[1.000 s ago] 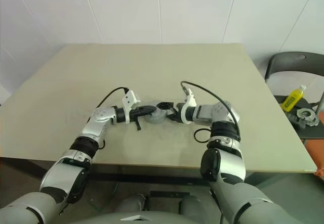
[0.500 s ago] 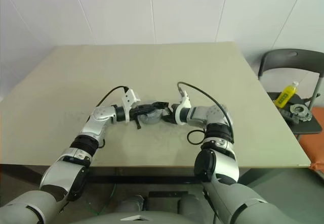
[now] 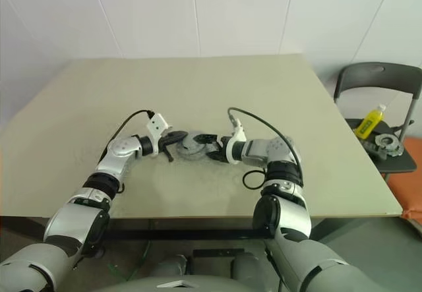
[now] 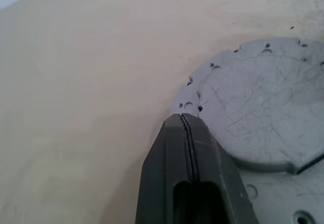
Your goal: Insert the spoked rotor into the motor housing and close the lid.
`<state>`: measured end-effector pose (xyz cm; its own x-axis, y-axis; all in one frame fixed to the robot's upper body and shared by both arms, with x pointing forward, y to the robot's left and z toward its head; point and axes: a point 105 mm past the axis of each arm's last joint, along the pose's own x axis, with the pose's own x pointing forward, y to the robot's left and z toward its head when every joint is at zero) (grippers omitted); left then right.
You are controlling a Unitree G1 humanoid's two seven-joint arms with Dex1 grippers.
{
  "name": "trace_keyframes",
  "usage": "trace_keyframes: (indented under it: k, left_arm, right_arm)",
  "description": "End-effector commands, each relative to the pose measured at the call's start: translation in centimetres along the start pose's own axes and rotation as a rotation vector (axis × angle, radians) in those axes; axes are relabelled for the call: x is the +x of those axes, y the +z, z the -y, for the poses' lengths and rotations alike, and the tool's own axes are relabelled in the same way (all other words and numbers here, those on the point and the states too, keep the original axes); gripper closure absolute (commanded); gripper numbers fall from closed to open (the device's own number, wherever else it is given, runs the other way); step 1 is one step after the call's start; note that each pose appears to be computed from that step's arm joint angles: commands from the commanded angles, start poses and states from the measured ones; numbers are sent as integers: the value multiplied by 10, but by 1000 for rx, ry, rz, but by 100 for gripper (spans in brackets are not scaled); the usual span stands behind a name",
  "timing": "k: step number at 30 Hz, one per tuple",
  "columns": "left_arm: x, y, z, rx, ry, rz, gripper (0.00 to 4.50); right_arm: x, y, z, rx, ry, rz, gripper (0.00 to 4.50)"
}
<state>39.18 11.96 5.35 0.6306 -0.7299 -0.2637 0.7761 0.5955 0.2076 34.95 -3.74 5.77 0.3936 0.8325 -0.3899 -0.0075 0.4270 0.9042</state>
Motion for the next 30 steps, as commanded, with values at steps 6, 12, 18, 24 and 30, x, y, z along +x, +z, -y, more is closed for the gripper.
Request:
trace_keyframes:
  k: [6, 12, 18, 24, 30]
  left_arm:
    - [1, -15, 10, -12, -24, -49, 450]
    - [2, -15, 10, -10, -21, -42, 450]
    - [2, -1, -6, -123, 80, 60, 450]
    - [-5, 21, -39, -386, 246, 235, 450]
    - [-10, 27, -48, -567, 262, 316, 450]
  right_arm:
    - [0, 3, -10, -21, 42, 8, 314]
    - [0, 1, -3, -33, 12, 0, 326]
    - [2, -3, -4, -48, 23, -19, 326]
    - [2, -5, -6, -56, 41, -29, 326]
    - [1, 0, -12, -78, 74, -11, 326]
